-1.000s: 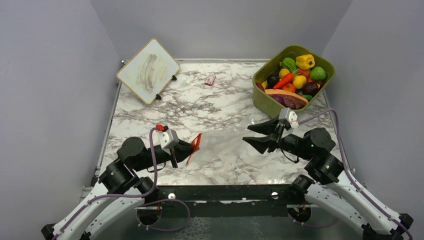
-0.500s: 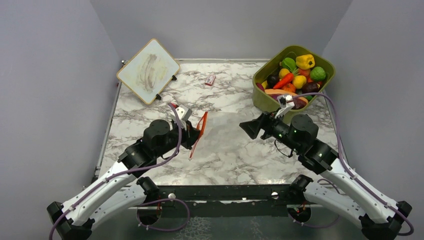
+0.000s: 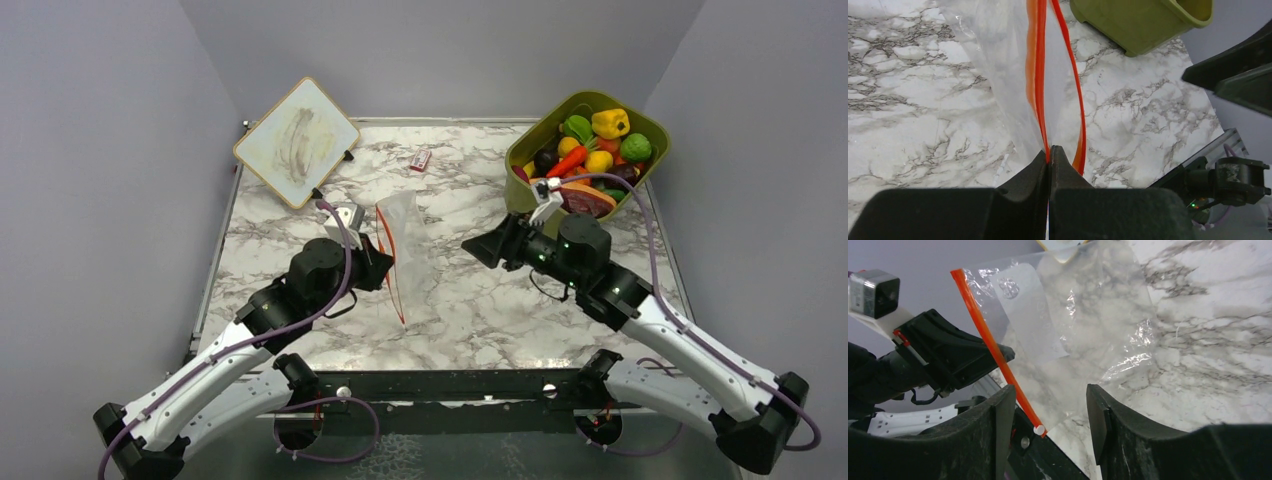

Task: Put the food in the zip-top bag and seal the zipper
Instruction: Open the zipper of the food storage bag.

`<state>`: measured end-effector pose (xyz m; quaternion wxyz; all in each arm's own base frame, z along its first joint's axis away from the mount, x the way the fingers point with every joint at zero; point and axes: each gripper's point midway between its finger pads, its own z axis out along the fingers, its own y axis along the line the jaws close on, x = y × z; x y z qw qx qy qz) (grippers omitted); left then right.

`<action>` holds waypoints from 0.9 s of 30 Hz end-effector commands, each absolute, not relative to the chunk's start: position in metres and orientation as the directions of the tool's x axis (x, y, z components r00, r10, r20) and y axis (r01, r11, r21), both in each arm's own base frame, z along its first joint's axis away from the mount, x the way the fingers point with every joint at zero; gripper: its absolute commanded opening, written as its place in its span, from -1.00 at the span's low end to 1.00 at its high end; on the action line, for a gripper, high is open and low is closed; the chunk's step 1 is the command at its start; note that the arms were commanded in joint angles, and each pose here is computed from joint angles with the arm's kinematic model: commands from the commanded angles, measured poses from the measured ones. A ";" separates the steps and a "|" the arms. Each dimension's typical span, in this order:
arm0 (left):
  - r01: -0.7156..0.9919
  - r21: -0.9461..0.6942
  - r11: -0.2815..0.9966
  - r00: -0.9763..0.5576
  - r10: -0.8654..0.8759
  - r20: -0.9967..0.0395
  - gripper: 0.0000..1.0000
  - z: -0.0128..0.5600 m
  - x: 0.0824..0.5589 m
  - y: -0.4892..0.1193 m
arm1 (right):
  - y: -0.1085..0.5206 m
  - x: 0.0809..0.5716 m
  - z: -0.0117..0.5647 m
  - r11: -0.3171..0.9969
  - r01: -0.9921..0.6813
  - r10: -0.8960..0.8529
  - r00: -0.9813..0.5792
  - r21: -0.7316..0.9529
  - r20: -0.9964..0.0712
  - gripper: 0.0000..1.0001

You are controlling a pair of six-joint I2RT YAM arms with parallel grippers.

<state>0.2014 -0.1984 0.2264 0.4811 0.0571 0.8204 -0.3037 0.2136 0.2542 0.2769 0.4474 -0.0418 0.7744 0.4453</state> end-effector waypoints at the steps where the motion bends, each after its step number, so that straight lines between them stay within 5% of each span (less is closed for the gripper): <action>1: 0.315 -0.546 0.776 -0.550 -0.320 -0.771 -1.00 0.245 0.204 -0.202 | 0.289 0.204 0.260 0.511 -0.453 0.299 -0.703 0.730 -0.646 0.05; 11: 0.210 -0.601 0.771 -0.626 -0.366 -0.689 -1.00 0.221 0.208 -0.211 | 0.353 0.188 0.236 0.553 -0.494 0.196 -0.705 0.671 -0.681 0.01; 27: 0.227 -0.612 0.758 -0.614 -0.376 -0.693 -1.00 0.234 0.207 -0.212 | 0.384 0.208 0.213 0.696 -0.509 0.113 -0.619 0.507 -0.777 0.04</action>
